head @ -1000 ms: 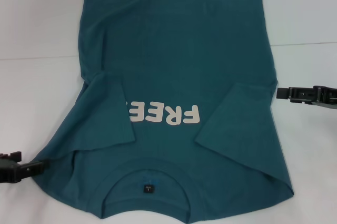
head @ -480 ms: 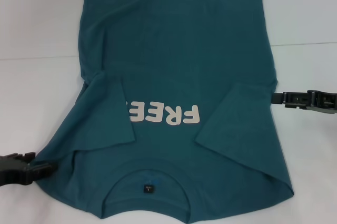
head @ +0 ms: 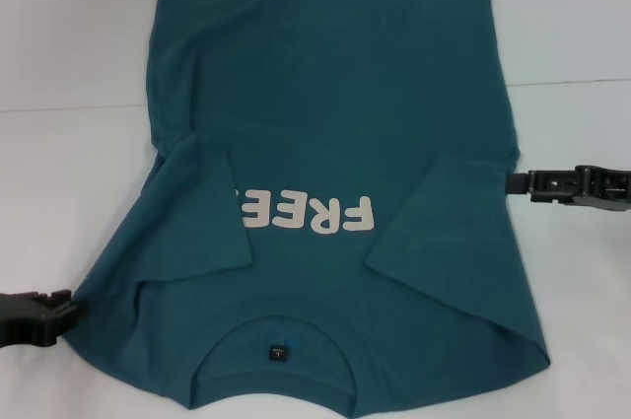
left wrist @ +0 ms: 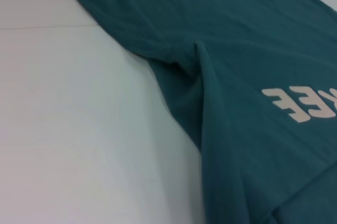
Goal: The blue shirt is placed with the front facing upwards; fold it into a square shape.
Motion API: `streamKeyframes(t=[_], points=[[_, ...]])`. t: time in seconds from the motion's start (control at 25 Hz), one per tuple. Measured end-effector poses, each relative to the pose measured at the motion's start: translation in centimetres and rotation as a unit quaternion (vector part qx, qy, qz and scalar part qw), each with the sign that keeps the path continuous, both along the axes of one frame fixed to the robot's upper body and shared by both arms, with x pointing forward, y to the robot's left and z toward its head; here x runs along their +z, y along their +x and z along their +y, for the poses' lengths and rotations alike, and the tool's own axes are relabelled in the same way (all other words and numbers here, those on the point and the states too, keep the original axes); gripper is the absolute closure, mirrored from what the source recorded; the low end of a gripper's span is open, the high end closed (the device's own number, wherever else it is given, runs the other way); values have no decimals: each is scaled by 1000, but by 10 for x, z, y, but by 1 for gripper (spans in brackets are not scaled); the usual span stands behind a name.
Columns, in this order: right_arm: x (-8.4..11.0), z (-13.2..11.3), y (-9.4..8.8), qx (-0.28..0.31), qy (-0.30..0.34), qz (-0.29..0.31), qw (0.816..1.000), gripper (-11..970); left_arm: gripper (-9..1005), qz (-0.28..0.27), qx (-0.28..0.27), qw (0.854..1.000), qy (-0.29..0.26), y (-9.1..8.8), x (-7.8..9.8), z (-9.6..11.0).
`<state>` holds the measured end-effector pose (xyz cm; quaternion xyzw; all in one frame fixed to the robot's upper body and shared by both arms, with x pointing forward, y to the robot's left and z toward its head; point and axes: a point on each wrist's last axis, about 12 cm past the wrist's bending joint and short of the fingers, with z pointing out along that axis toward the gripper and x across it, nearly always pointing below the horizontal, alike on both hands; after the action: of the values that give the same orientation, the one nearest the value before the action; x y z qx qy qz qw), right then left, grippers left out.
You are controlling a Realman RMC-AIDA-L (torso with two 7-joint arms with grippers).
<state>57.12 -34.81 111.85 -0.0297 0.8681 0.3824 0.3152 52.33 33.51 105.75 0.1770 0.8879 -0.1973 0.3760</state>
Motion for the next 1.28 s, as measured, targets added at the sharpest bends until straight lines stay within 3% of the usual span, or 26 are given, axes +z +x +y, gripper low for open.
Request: streamKeyframes(t=[0.32,0.52,0.8,1.28], points=[[32,0,4,29,-13,28,999,257,858,5,-8,1000,1,2,1,-3],[42,-4,0,41,-42,96,994,257,999,9,-15,1000,-9,2,3,-5],[26,-12,-14,34,-74,173,982,256,995,11,-26,999,-21,0,5,-9],[-5,-4,-30,46,-71,220,972,255,995,3,-48,998,-29,3,15,-14]])
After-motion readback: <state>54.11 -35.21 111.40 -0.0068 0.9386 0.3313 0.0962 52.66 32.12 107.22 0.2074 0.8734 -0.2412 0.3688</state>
